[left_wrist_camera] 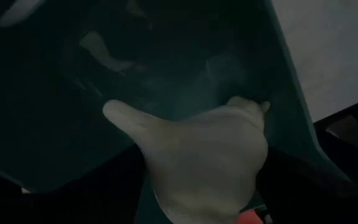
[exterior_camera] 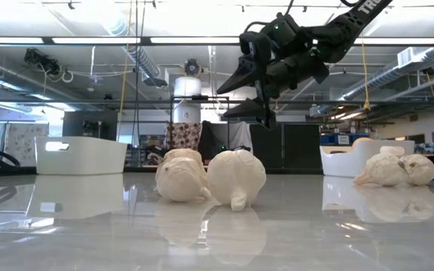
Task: Sort produce into baskets
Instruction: Put the white garlic into the green bin
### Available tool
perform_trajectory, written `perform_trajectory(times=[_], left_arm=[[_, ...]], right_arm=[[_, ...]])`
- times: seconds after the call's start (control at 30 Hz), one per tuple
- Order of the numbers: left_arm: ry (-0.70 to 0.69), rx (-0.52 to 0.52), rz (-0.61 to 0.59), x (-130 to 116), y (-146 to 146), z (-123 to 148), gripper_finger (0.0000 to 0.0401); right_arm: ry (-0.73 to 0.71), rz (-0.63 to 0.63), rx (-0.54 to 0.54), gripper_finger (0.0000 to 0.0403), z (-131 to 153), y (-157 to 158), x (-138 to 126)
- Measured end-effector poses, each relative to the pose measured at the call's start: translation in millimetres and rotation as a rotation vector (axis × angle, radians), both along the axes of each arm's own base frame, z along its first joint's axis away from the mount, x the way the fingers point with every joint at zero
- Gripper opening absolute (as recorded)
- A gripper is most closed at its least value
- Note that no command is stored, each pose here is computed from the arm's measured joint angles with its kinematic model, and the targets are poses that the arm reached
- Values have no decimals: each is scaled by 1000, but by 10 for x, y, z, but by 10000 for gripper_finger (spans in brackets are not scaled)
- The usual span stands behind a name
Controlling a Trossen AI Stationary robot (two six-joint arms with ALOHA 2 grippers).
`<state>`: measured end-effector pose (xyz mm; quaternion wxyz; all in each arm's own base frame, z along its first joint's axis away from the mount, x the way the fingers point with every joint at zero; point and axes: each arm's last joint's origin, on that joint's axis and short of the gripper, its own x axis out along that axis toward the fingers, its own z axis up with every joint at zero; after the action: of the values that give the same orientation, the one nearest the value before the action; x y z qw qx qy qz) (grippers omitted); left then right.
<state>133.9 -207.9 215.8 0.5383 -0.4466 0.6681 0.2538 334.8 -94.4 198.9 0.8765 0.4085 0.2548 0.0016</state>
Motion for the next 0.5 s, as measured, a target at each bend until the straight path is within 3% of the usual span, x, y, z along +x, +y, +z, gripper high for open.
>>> perform_trajectory(times=[0.3,0.5], left_arm=[[-38,-3,-26,14,-10,3,375],[-118,-4,-119,49,-17,9,381]], right_arm=[[-141,30,-190,258,103,23,67],[-209,2,-221,271,170,13,94]])
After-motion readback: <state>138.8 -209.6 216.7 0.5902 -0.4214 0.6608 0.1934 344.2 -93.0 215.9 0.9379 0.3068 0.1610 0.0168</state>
